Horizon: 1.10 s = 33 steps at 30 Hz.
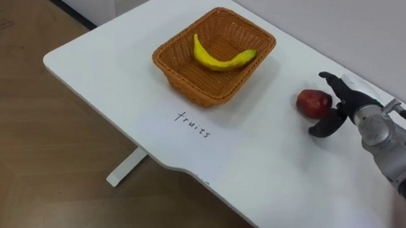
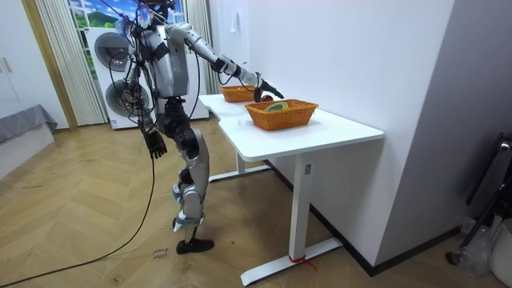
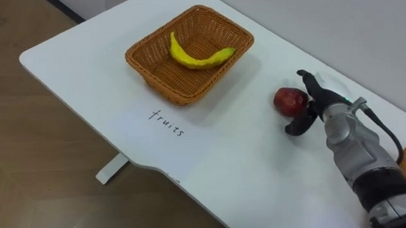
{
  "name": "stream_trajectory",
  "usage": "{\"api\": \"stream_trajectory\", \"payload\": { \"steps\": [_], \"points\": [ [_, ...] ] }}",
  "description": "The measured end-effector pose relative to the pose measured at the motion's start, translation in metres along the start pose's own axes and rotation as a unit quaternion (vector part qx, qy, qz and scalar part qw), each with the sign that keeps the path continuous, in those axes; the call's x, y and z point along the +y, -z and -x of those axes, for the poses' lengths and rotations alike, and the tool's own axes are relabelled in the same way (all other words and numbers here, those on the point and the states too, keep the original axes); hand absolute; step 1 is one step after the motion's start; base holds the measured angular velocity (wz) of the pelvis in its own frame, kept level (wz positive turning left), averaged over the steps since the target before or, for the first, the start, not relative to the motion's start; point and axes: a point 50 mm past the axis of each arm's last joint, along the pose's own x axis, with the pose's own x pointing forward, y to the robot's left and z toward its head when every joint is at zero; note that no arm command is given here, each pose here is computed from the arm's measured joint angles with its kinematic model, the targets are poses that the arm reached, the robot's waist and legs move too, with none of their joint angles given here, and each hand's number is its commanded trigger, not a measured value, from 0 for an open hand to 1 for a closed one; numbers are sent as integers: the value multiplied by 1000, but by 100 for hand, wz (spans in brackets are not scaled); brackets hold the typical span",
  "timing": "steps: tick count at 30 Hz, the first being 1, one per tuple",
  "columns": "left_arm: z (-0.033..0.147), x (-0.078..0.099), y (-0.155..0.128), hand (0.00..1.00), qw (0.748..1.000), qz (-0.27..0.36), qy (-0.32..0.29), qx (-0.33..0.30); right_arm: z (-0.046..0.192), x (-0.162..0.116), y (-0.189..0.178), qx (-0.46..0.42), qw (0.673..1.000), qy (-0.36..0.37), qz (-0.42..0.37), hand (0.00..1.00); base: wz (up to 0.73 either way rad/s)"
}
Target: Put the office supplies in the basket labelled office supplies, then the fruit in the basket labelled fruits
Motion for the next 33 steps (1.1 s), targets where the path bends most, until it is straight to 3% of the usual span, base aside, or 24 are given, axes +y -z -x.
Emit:
{"api": "stream_trajectory", "payload": {
  "steps": [21, 33],
  "points": [
    [0, 4, -2, 0, 1000, -14, 11, -3, -4, -5, 1, 13, 1000, 13, 18, 0, 1],
    [-4, 6, -22, 0, 999, -17, 10, -34, -9, -10, -7, 12, 999, 11, 44, 0, 0]
  ]
}}
